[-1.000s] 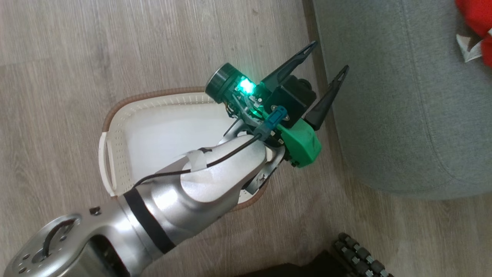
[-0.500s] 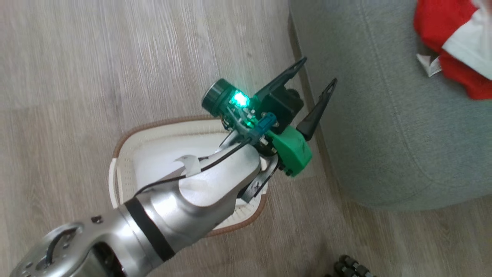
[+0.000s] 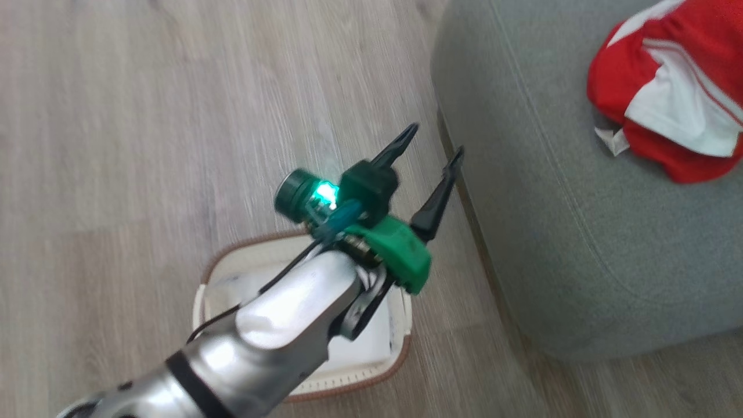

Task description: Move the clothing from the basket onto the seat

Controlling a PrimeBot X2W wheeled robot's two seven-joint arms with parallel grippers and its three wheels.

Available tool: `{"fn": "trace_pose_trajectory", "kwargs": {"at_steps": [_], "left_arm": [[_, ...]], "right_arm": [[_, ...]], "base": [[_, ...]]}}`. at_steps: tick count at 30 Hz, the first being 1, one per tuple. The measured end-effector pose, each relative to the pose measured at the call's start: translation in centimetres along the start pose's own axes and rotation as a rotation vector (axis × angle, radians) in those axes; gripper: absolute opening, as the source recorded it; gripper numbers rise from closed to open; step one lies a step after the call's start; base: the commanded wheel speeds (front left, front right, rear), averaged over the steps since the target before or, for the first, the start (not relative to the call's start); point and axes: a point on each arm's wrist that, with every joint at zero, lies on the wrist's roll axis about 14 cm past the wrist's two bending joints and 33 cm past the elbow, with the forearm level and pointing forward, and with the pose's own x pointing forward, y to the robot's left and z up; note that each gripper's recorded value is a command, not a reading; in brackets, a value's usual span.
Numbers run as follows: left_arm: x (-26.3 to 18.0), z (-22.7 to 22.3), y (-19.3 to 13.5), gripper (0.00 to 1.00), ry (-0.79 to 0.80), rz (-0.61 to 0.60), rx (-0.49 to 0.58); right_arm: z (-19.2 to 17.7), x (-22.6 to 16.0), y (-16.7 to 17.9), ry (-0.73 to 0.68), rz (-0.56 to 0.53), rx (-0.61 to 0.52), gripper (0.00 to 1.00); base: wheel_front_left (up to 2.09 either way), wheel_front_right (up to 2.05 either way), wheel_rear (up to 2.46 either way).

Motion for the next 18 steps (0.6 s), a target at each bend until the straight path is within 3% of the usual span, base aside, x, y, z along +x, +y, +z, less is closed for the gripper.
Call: {"fn": "trace_pose_trajectory", "kwargs": {"at_steps": [6,12,14,18], "left_arm": [[-2.7,1.5,0.9,1.0,-0.029,0.065,0.019],[-4.9,3.2,2.9,1.0,-0.071,0.156,0.031],[-5.9,3.4,3.7,1.0,-0.076,0.192,0.041],[-7.9,4.2,5.1,1.0,-0.102,0.271,0.036]], "right_arm": [[2.6,-1.3,1.8,-0.102,0.058,0.043,1.0],[9.0,-2.2,3.7,-0.321,0.119,0.113,1.0],[9.0,-2.9,4.0,-0.354,0.127,0.129,1.0],[5.7,-3.9,6.3,-0.339,0.161,0.173,1.0]], "base": [[0.0,0.0,0.0],[0.0,0.0,0.0],[0.0,0.0,0.0],[0.0,0.0,0.0]]}}
